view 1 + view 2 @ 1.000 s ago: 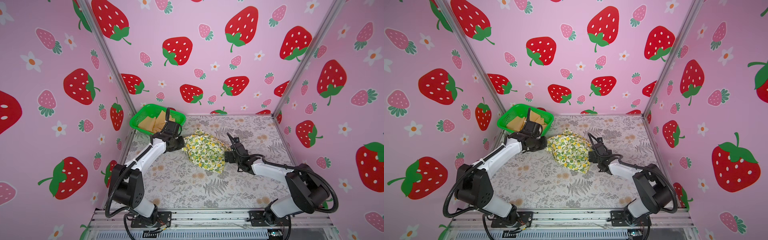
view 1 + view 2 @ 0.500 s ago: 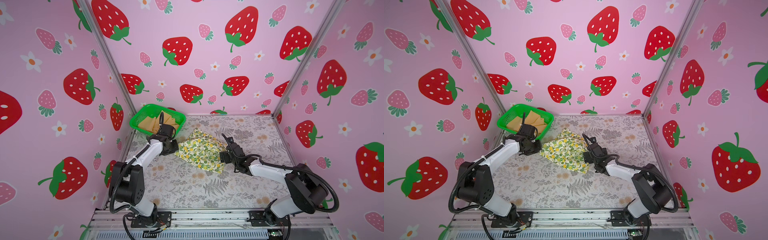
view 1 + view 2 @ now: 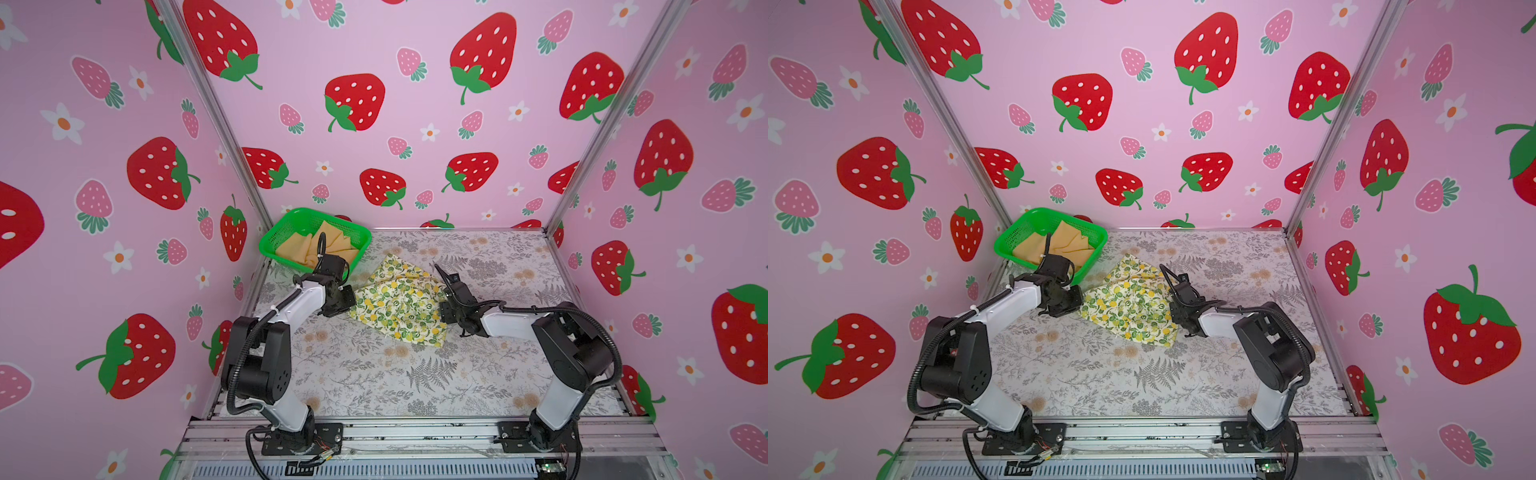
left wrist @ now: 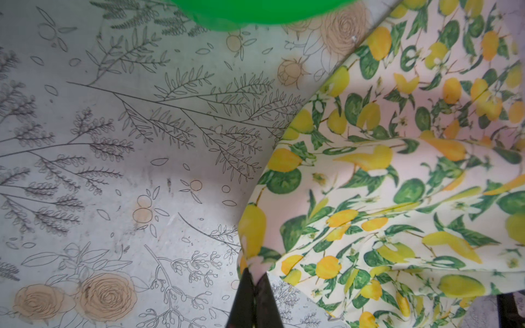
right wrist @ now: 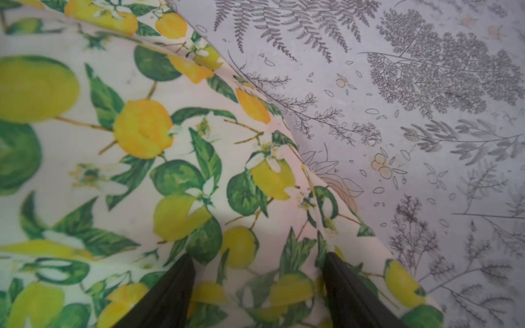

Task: Fold and stack skirts
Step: Rotate the skirt at the center of the table.

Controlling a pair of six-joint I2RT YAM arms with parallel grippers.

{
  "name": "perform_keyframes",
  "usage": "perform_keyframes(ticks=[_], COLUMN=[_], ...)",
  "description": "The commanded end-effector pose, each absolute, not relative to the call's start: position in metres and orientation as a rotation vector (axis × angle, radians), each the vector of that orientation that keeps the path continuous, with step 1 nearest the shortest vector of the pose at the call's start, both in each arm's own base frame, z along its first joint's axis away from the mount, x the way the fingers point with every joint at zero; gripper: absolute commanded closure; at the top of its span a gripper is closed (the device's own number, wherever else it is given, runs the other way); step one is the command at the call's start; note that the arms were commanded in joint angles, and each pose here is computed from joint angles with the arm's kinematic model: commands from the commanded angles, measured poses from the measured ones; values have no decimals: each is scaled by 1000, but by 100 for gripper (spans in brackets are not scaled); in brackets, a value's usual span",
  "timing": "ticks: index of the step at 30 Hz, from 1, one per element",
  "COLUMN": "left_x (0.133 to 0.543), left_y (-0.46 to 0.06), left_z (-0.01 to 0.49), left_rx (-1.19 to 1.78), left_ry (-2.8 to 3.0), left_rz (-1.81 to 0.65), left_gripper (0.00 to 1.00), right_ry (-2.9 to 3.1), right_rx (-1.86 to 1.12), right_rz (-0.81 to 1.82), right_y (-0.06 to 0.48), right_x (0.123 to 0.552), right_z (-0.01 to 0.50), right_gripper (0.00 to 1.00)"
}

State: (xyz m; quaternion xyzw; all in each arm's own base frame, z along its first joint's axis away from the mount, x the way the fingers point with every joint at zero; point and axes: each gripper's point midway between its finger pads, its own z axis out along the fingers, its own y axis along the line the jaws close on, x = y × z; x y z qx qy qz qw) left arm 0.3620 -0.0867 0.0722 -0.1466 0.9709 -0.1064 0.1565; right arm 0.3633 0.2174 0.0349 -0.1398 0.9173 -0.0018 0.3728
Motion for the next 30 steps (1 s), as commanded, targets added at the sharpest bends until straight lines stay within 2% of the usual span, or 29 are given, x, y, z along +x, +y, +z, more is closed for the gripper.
perform_keyframes(ticks=[1,3,5,6,7,19,30], left_x=[382,387,394,398,401,468,523], left_y=[-105,-115,-124,-131,-137,-231,-310], left_z=[90,94,98,100,102,128,135], left_rx=[-388,-352,-319,-301,-281,-11,132], left_ry=[2732,2735,2734,2734,2734,2711,2629], left_rz=[-376,-374,-373,-377,-380,-371,-504], left_gripper=[100,100,100,100,100,100,100], right_ry=[2379,2398,2409,2420,2425,2471,2471], right_rx=[-328,-326,-330,-332,-333,-315,-419], right_rz=[32,80,106,117,132,384,604], right_y=[215,216,217,217,217,224,300], right_x=[363,359,354,351,348,275,201], right_z=[34,32,33,34,35,53,62], right_gripper=[46,72,91,98,100,100,100])
